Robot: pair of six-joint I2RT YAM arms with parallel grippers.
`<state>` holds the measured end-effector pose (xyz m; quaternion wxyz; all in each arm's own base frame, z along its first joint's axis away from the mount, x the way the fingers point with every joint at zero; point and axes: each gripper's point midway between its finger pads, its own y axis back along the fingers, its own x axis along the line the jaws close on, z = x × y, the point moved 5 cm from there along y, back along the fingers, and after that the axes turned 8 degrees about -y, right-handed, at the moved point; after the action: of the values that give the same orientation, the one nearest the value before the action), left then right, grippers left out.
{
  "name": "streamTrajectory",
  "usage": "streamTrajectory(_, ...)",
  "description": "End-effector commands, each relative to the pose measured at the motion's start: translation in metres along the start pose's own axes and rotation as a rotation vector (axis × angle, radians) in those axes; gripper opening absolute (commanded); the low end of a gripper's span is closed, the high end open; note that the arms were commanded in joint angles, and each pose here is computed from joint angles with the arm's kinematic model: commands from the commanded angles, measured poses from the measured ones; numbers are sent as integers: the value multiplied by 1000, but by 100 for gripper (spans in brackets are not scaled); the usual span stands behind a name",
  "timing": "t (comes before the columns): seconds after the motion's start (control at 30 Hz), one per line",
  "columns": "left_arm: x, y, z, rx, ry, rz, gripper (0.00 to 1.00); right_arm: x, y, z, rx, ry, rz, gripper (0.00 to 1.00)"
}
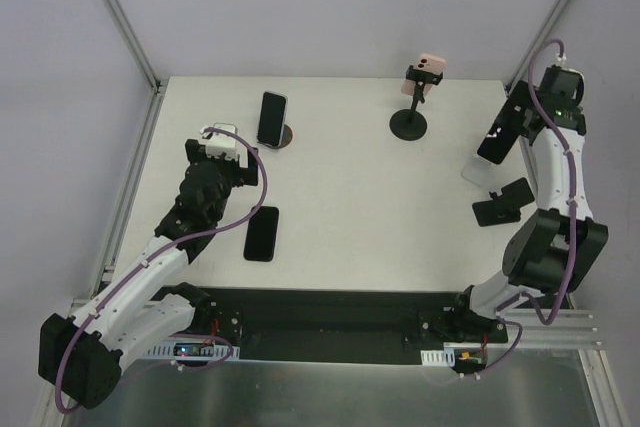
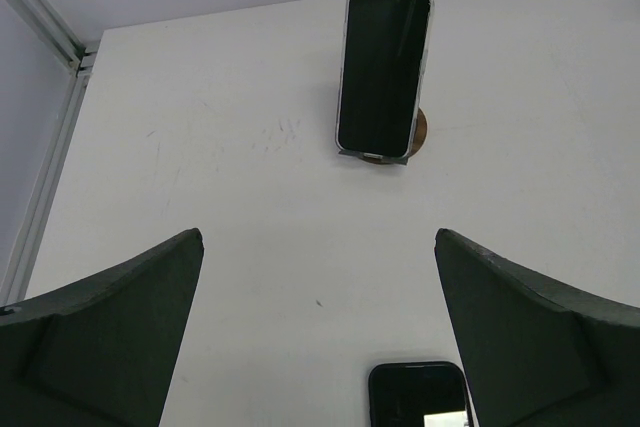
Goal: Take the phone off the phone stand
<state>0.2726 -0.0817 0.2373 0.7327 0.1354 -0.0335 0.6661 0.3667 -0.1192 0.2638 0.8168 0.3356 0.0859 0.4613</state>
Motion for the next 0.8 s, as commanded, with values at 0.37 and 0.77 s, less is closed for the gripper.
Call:
streamTrajectory(0.37, 0, -3, 6, -14, -17, 1, 99, 31, -59, 1, 8, 21, -174, 96)
streamTrajectory(0.77, -3, -4, 3, -6, -18, -16, 99, 44, -76, -2, -18, 7, -132, 96)
